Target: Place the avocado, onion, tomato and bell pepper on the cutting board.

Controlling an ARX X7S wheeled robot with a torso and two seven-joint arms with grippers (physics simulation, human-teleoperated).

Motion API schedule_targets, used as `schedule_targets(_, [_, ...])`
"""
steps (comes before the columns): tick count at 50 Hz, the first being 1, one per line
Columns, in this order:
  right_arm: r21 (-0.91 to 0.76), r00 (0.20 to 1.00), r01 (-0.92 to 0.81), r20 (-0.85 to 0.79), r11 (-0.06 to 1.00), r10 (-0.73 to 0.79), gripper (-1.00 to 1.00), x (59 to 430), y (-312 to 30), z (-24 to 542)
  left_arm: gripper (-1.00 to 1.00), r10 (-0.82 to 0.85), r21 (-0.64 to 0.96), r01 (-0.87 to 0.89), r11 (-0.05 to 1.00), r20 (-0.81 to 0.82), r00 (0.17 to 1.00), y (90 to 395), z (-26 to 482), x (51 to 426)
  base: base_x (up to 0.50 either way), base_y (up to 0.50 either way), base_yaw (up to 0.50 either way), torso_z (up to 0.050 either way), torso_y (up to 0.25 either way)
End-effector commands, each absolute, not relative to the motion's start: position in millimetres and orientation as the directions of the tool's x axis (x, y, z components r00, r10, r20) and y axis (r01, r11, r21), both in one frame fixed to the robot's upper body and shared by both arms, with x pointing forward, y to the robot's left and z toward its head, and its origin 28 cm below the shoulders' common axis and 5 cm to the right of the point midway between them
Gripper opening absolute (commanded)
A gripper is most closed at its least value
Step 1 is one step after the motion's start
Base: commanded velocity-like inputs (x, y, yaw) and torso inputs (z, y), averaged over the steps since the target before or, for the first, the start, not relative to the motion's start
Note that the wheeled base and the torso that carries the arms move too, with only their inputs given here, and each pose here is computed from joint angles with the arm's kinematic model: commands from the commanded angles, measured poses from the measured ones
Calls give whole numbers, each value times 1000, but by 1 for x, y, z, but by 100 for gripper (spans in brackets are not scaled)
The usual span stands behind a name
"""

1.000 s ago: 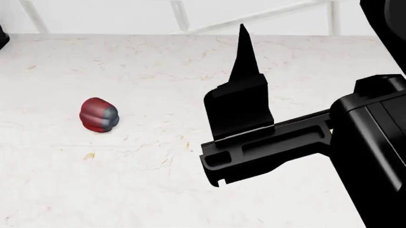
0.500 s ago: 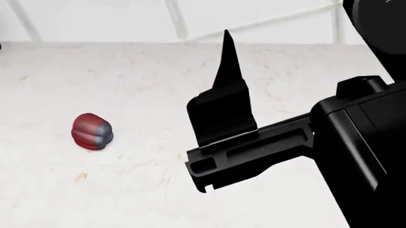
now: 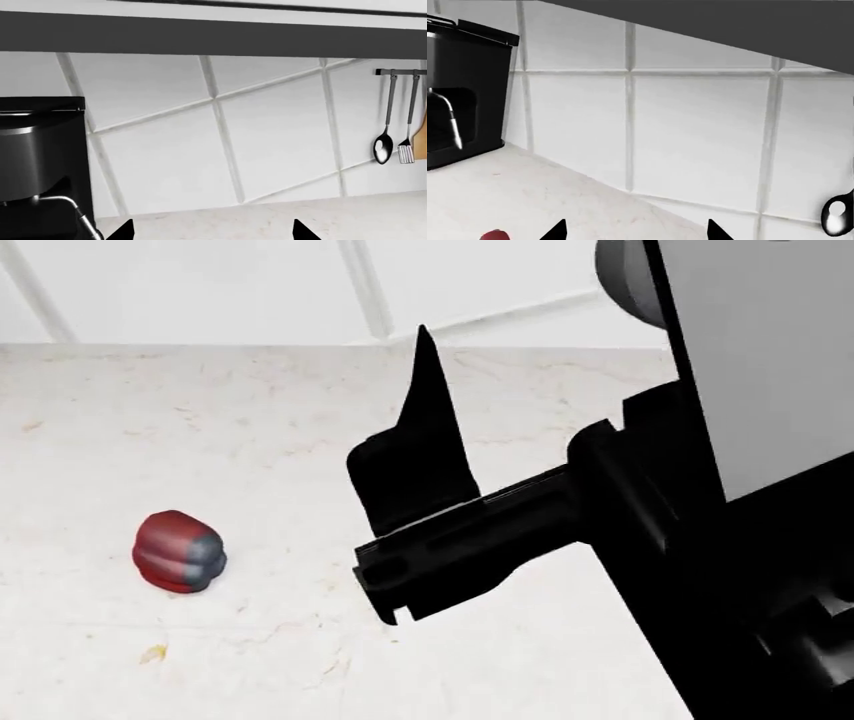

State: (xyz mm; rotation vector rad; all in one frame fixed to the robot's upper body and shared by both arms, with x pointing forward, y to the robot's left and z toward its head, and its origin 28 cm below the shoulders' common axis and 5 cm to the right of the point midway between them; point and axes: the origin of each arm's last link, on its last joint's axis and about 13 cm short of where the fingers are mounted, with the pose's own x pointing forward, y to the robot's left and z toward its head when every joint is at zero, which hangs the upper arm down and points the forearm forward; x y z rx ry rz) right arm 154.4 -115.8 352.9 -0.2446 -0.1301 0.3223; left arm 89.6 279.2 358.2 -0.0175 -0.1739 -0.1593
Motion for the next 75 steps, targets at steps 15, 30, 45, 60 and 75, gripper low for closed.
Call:
schedule_targets(15, [-197, 794, -608, -114, 769, 598, 100, 228, -73, 346, 100, -171, 16, 173, 985, 243, 955, 283, 367, 87, 0, 0, 0, 0, 0])
schedule_targets(30, [-182, 730, -683, -214, 707, 650, 100, 270, -43, 334, 100, -174, 14, 175, 984, 231, 957, 282, 362, 92, 0, 0, 0, 0, 0])
schedule_targets(45, [-157, 673, -736, -266, 658, 690, 100, 301, -16, 322, 100, -171, 15, 173, 985, 232, 958, 282, 363, 91, 0, 0, 0, 0, 0])
schedule_targets(60, [-93, 644, -752, -315, 652, 698, 100, 330, 4, 295, 100, -174, 13, 176, 984, 231, 957, 282, 362, 93, 0, 0, 0, 0, 0])
schedule_targets(75, [-57, 625, -758, -348, 649, 699, 100, 339, 16, 272, 100, -166, 5, 169, 986, 223, 960, 281, 359, 96, 0, 0, 0, 0, 0])
